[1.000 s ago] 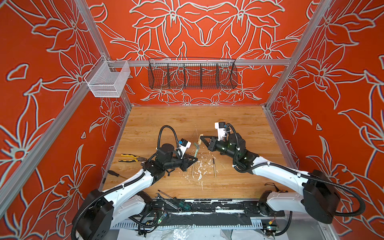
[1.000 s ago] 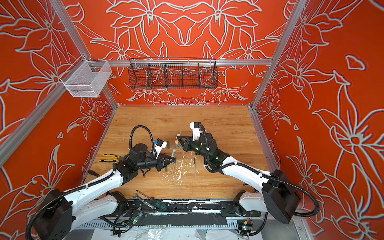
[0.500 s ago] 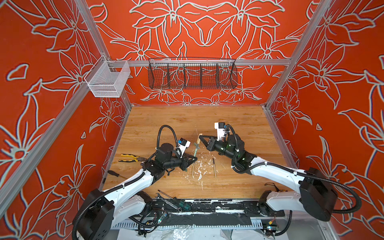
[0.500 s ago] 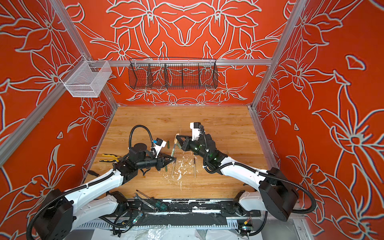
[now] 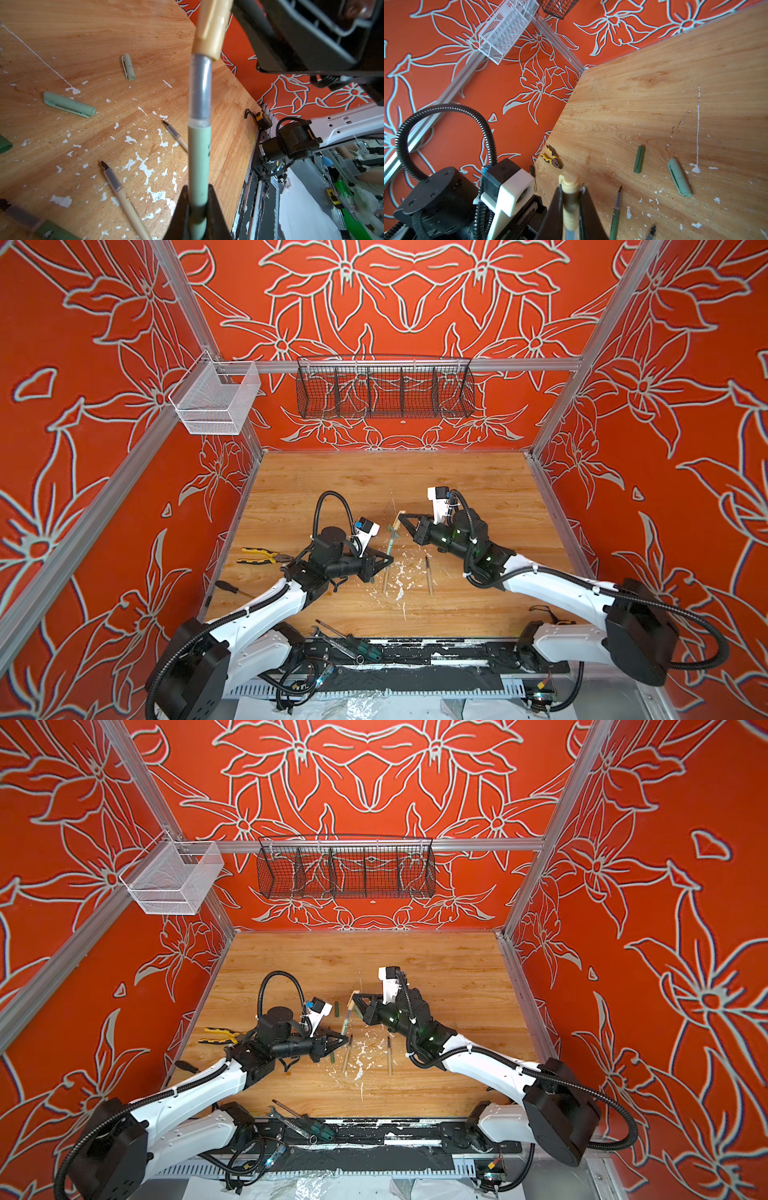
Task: Insert the pens into the pen caps
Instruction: 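Push the beige cap down over the pen with the right gripper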
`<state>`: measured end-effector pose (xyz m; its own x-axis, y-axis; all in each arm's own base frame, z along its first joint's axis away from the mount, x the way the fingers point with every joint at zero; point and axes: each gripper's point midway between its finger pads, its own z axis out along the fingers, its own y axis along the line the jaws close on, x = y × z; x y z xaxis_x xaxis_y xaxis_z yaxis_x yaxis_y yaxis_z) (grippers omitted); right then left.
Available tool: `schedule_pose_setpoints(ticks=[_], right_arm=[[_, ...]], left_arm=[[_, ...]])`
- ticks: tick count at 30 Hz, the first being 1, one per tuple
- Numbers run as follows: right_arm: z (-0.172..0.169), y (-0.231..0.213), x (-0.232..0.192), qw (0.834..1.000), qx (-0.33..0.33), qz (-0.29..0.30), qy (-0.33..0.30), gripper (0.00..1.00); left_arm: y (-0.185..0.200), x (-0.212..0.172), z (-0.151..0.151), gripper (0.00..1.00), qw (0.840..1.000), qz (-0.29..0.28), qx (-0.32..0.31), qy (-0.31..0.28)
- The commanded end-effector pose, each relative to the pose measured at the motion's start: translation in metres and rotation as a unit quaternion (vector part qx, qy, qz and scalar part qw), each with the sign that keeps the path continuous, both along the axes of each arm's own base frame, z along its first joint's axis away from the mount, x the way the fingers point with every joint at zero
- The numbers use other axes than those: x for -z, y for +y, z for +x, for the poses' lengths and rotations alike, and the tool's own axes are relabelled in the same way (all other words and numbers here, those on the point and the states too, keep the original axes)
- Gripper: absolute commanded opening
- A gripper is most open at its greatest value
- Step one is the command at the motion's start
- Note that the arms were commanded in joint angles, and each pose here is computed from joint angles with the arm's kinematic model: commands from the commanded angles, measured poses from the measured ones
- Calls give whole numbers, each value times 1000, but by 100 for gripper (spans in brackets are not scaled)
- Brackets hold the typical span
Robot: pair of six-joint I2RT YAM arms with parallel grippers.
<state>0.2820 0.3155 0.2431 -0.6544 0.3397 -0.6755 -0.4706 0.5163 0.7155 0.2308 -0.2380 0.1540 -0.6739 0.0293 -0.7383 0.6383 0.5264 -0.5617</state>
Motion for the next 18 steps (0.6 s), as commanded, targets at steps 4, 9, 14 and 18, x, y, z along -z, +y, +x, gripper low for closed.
schedule_pose_setpoints(ticks=[4,9,14,18], right_arm=[[-24,11,17,996,-54,-39,54,10],[-26,6,20,996,-50,-45,52,10],[-32,9,17,995,-69,-44,52,10],[-32,3,16,996,-56,-45,46,11]], left_arm=[[7,-33,19,0,996,-22,-35,-78],[9,-41,22,0,995,-36,-36,-86],[8,-40,22,0,995,-40,-31,-83],[7,-40,22,0,995,-43,-29,-82]])
